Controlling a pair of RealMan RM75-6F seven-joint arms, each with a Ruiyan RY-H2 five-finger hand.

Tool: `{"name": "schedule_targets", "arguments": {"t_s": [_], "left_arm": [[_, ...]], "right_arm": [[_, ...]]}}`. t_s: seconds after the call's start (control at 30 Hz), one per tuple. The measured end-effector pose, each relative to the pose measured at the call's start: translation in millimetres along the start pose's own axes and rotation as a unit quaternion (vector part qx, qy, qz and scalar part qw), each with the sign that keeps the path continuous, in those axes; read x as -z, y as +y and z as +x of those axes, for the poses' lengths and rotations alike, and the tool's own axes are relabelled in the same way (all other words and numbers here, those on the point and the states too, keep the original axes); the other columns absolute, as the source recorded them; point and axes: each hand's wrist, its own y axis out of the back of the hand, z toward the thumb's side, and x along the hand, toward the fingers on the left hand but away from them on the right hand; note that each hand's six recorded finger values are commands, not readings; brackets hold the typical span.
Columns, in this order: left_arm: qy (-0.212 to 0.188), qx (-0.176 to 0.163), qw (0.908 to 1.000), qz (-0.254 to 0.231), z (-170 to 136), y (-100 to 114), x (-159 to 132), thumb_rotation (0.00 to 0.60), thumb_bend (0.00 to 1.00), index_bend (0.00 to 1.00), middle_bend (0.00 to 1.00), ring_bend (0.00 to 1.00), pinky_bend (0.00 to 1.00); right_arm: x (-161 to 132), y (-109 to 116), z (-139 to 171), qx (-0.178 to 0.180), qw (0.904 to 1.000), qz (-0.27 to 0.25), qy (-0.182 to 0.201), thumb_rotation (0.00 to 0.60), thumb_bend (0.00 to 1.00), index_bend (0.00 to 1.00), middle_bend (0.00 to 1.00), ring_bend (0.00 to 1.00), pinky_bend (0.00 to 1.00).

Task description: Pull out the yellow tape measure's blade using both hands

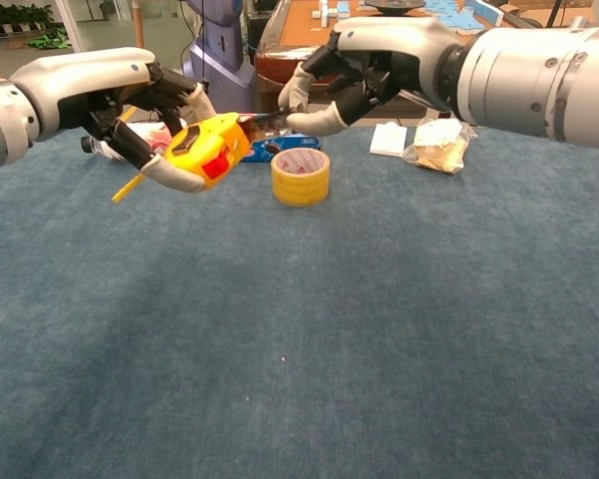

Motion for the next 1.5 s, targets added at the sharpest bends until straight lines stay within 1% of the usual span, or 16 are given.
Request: {"name": "schedule_targets", "arguments": {"t_s": [0.27,0.47,0.83,1.2,1.33,1.5], "left_arm": [[0.014,0.001,0.9999,0.008,-3.2,0.3,18.3,0.600,0.12,0.55,0.58,0.36,0.00],[0.028,0.014,0.9994,0.018,-10.0,-2.6,40.8,0.600,0.12,0.55,0.58,0.36,0.00],[0.051,0.051,0.9966,0.040,-24.3,-10.1,88.8,0.600,0.12,0.55,0.58,0.36,0.00],[0.091,0.067,0.9922,0.052,-39.8,-13.9,135.8,0.600,0.12,0.56,0.58,0.36,0.00],[0.101,0.067,0.9913,0.051,-44.5,-12.9,145.7,0.600,0.12,0.56,0.58,0.36,0.00],[0.100,0.061,0.9919,0.049,-46.0,-12.4,147.7,0.600,0.12,0.56,0.58,0.36,0.00]], "right_arm": [[7.2,9.2,11.6,0.008,0.9999,0.008,-0.001,0.600,0.56,0.64,0.25,0.00,0.00],[16.7,24.6,29.5,0.022,0.9997,0.014,-0.007,0.600,0.57,0.66,0.26,0.00,0.00],[34.5,61.1,74.4,0.046,0.9987,0.016,-0.018,0.600,0.58,0.67,0.27,0.00,0.00],[49.2,103.2,116.3,0.080,0.9961,0.009,-0.035,0.600,0.58,0.68,0.28,0.01,0.00],[54.0,114.1,127.5,0.088,0.9953,0.003,-0.041,0.600,0.58,0.68,0.28,0.01,0.00],[59.9,121.3,135.8,0.092,0.9946,-0.009,-0.047,0.600,0.57,0.69,0.29,0.01,0.00]]}}
